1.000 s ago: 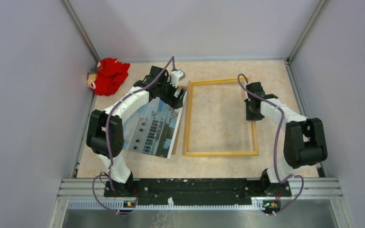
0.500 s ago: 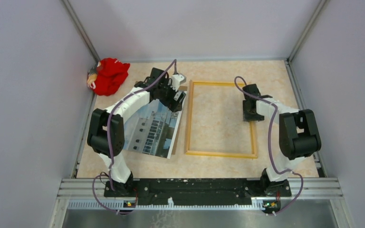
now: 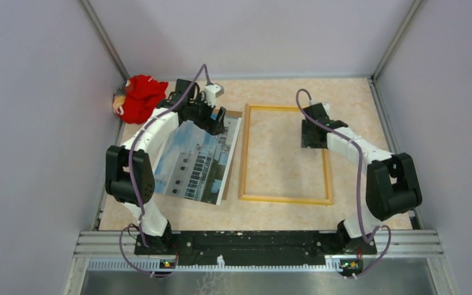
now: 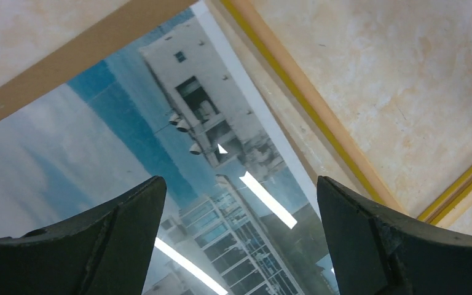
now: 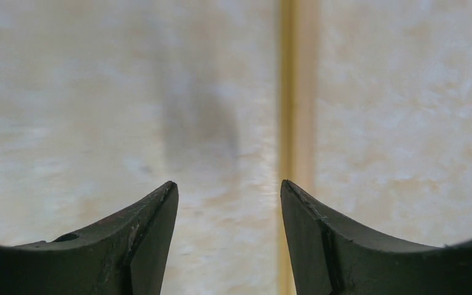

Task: Put the photo into the frame
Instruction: Turn over the photo frame at the center of the board, then adjust the photo frame at the center of the board.

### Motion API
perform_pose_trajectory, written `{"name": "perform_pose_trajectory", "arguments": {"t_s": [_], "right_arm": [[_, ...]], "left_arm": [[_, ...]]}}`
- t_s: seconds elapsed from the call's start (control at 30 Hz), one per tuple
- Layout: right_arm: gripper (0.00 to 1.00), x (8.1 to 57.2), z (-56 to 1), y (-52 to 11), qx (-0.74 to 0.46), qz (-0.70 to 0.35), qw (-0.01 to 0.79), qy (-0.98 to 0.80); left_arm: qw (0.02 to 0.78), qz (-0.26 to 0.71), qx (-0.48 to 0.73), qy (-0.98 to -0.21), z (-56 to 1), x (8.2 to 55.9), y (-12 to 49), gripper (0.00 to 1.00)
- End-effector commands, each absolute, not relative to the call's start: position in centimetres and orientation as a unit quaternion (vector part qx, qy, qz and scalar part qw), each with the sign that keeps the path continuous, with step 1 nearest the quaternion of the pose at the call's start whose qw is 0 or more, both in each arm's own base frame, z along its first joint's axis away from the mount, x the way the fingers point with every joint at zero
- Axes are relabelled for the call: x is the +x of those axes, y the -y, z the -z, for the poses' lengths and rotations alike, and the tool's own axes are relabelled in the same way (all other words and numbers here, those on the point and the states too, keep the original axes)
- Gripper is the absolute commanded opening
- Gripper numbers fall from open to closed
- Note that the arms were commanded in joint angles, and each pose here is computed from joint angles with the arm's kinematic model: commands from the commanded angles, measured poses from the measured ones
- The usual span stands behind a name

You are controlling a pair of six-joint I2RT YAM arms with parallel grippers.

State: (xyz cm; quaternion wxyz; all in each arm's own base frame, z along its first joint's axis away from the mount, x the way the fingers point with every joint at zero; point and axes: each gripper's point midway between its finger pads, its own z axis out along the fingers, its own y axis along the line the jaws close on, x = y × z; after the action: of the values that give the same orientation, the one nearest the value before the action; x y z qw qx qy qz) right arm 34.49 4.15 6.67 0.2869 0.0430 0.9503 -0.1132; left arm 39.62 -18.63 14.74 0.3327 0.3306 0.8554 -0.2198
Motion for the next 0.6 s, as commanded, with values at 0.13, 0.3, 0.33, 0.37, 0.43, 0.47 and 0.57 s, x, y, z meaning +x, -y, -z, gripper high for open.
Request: {"name": "perform_pose_trajectory", "arguments": {"t_s": [0.13,0.3,0.33,0.37,0.43,0.47,0.57], "right_arm": [[0.63,35.6,-14.1,-25.9,-0.041,-0.091,0.398,-0.912],[0.64,35.3,-11.5,-33.3,-0.09,-0.12,0.375,-0.915],[0.63,35.4,-11.0,-34.1,-0.096,-0.119,0.371,-0.916],[0.63,35.5,-10.5,-34.7,-0.102,-0.118,0.371,-0.915],[0.63,35.6,-9.6,-35.5,-0.111,-0.116,0.368,-0.916],[0.62,35.6,-9.0,-35.6,-0.114,-0.113,0.364,-0.918],[0.59,35.5,-7.0,-35.5,-0.12,-0.102,0.353,-0.922]], "left_arm": [[0.351,0.223,0.242,-0.877,-17.4,42.5,11.8,0.99],[0.346,0.194,0.207,-0.894,-16.7,41.6,8.0,0.99],[0.344,0.194,0.194,-0.898,-16.5,41.3,6.8,0.99],[0.344,0.193,0.184,-0.9,-16.3,41.1,5.8,0.99],[0.343,0.186,0.172,-0.904,-15.8,40.6,4.3,0.99],[0.342,0.182,0.168,-0.907,-15.6,40.3,3.6,0.99],[0.338,0.167,0.156,-0.913,-14.7,39.6,1.6,0.99]]}}
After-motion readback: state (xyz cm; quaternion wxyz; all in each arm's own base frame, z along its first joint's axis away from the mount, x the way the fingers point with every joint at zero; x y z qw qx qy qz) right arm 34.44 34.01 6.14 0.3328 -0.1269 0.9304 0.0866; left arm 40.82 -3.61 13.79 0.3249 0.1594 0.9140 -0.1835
